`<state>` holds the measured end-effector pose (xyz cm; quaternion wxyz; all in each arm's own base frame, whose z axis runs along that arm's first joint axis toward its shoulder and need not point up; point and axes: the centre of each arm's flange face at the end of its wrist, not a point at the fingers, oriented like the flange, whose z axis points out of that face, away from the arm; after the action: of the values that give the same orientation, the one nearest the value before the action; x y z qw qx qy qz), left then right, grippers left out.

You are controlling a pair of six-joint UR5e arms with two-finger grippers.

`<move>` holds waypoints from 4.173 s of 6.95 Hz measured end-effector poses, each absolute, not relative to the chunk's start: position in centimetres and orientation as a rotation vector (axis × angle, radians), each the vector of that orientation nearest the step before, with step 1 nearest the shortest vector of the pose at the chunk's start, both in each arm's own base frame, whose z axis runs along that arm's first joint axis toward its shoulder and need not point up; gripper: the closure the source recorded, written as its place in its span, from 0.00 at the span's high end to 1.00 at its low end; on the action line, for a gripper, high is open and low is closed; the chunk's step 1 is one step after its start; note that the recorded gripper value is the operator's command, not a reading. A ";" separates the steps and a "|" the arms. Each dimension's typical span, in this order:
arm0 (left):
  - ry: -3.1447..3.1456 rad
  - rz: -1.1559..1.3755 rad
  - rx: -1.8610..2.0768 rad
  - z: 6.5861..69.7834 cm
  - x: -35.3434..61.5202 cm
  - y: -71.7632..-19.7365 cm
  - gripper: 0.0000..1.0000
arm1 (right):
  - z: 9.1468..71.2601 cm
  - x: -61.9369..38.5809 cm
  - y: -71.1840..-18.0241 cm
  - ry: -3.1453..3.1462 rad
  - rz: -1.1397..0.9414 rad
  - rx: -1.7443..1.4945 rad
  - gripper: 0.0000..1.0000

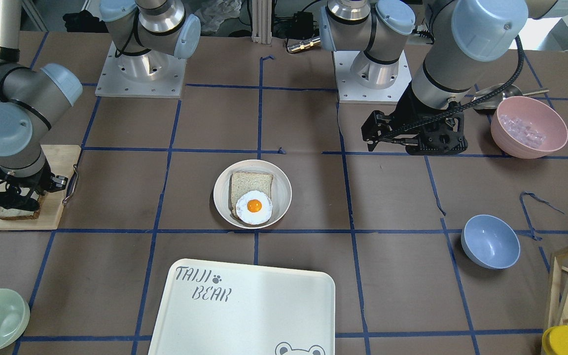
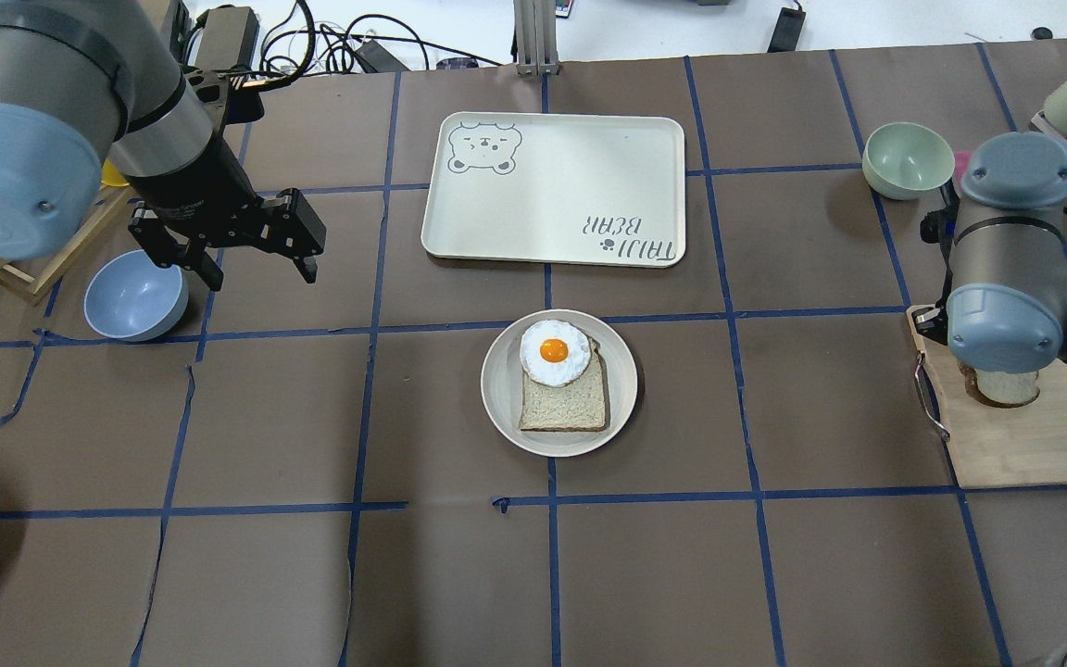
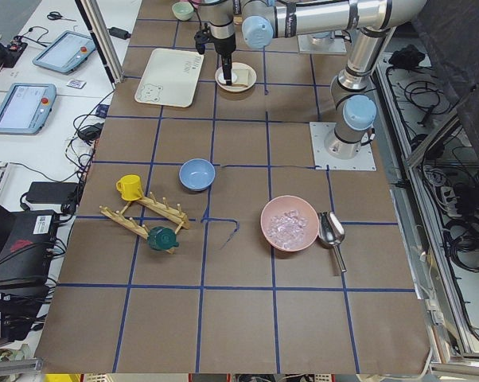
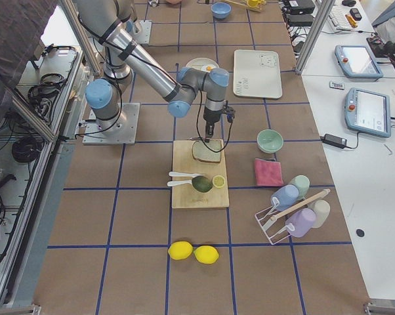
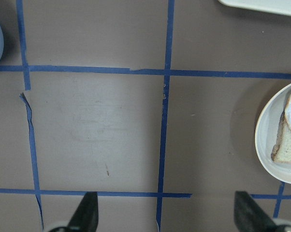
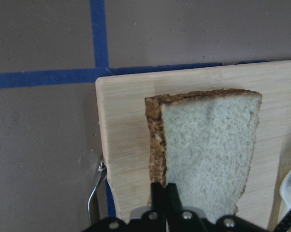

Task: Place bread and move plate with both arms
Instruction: 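Lift the bread slice with the right gripper and carry it over the white plate, then lower the bread onto the fried egg and open the right gripper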

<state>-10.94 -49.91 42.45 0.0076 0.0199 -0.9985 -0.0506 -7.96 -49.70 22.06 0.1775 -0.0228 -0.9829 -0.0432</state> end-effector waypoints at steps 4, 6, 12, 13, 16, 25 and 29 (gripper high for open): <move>-3.123 -0.154 0.062 42.6 -10.9 -49.9 1.00 | 27.5 -5.2 -50.5 -2.786 -0.097 -0.013 0.00; -3.123 -0.153 0.062 42.6 -10.9 -49.9 1.00 | 32.0 2.6 -51.0 -2.819 -0.089 0.032 0.00; -3.122 -0.157 0.062 42.5 -10.9 -49.8 1.00 | 30.3 33.0 -46.3 -3.019 0.073 -0.081 0.00; -3.122 -0.157 0.062 42.4 -10.9 -49.8 1.00 | 29.1 36.3 -45.7 -3.033 0.110 -0.029 0.00; -3.120 -0.158 0.064 42.4 -10.9 -49.8 1.00 | 27.2 39.8 -44.5 -3.041 0.121 0.007 0.00; -3.115 -0.166 0.065 42.1 -11.0 -50.0 1.00 | 26.8 39.6 -43.7 -3.004 0.065 -0.064 0.56; -3.114 -0.172 0.059 41.9 -11.0 -50.0 1.00 | 27.3 39.9 -44.5 -3.037 0.106 -0.051 1.00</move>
<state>-11.00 -49.99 41.87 0.0112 0.0191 -0.9982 -0.0551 39.85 -44.46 27.31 0.0514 -0.0168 -0.9979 0.0348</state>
